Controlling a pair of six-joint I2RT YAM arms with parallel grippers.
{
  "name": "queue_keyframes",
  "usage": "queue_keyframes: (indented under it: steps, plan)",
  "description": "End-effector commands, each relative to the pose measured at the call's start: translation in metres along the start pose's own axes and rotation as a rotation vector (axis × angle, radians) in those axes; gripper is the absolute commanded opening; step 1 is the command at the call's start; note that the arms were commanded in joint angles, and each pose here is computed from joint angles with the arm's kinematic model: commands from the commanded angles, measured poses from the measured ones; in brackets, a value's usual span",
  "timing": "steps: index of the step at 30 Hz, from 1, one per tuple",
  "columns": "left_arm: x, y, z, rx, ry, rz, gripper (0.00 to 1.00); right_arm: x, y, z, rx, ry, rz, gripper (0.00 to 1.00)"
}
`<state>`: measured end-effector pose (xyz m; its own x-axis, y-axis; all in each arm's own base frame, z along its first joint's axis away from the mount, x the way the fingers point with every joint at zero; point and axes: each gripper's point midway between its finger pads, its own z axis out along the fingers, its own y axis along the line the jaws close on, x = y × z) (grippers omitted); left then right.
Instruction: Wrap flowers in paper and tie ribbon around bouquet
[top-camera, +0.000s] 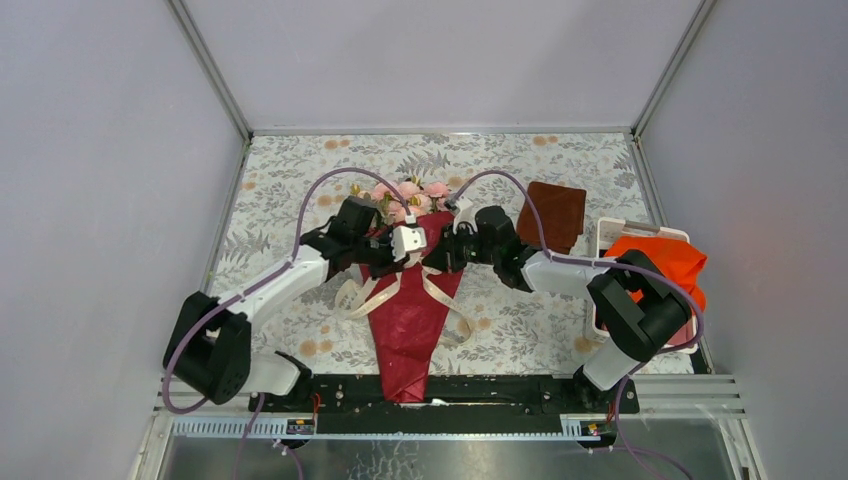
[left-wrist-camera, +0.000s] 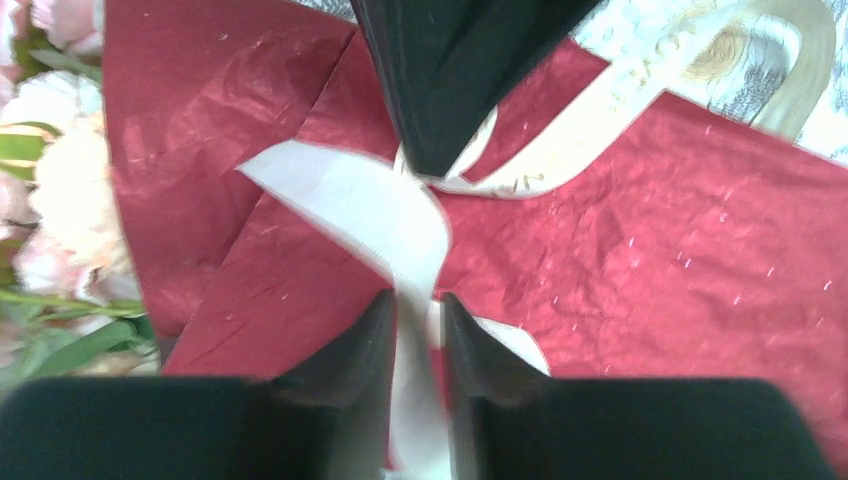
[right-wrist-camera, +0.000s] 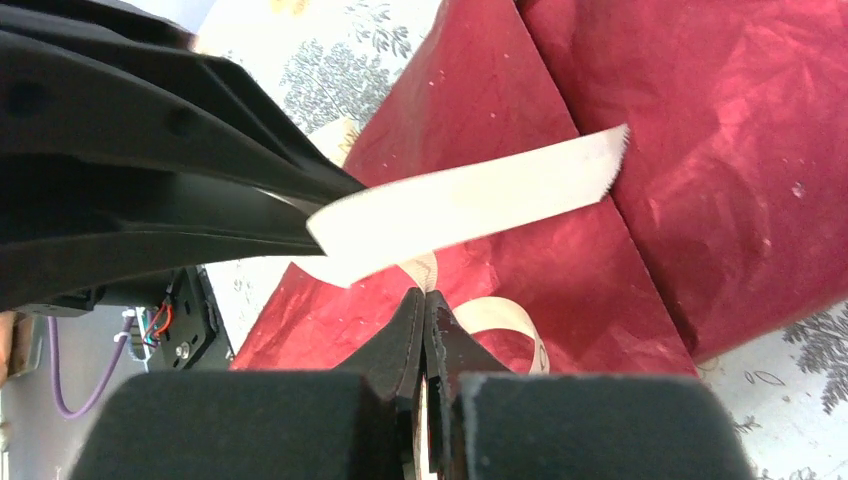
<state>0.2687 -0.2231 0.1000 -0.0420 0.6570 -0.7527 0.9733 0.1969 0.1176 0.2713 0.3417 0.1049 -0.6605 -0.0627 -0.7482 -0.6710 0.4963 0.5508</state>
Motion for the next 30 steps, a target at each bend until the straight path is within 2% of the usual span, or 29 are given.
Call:
queue_keyframes:
  steps: [1, 2, 3, 6, 8, 10, 16, 20, 25, 28, 30]
  plan:
    - [0.014, -0.008, -0.015, -0.030, 0.047, -0.043, 0.44, -0.009, -0.002, -0.002, -0.011, 0.009, -0.030, 0.00]
    - [0.015, -0.004, -0.015, -0.058, 0.055, -0.038, 0.59, -0.009, -0.002, -0.001, -0.016, 0.013, -0.025, 0.00]
    - [0.019, 0.002, -0.016, -0.093, 0.074, -0.035, 0.67, -0.008, -0.001, 0.000, -0.022, 0.018, -0.020, 0.00]
    - [0.012, 0.014, -0.018, -0.143, 0.083, -0.012, 0.72, -0.007, 0.000, 0.002, -0.036, 0.030, -0.008, 0.00]
    - [0.001, 0.014, -0.019, -0.143, 0.073, 0.008, 0.82, -0.007, 0.002, 0.002, -0.045, 0.034, -0.007, 0.00]
    - [-0.009, 0.007, -0.015, -0.118, 0.056, 0.051, 0.87, -0.008, 0.005, 0.001, -0.052, 0.038, -0.007, 0.00]
    - [-0.030, -0.012, -0.005, -0.024, -0.029, 0.172, 0.90, -0.007, 0.007, -0.003, -0.055, 0.050, -0.019, 0.00]
    - [-0.031, -0.004, 0.007, -0.024, -0.050, 0.234, 0.91, -0.008, 0.009, -0.003, -0.066, 0.052, -0.019, 0.00]
    - [-0.028, 0.010, 0.023, -0.040, -0.039, 0.237, 0.90, -0.009, 0.014, -0.005, -0.084, 0.050, -0.021, 0.00]
    - [-0.025, 0.013, 0.030, -0.029, -0.026, 0.227, 0.86, -0.011, 0.016, -0.007, -0.086, 0.047, -0.029, 0.00]
    - [-0.024, 0.011, 0.033, -0.015, -0.028, 0.216, 0.75, -0.012, 0.018, -0.009, -0.089, 0.044, -0.038, 0.00]
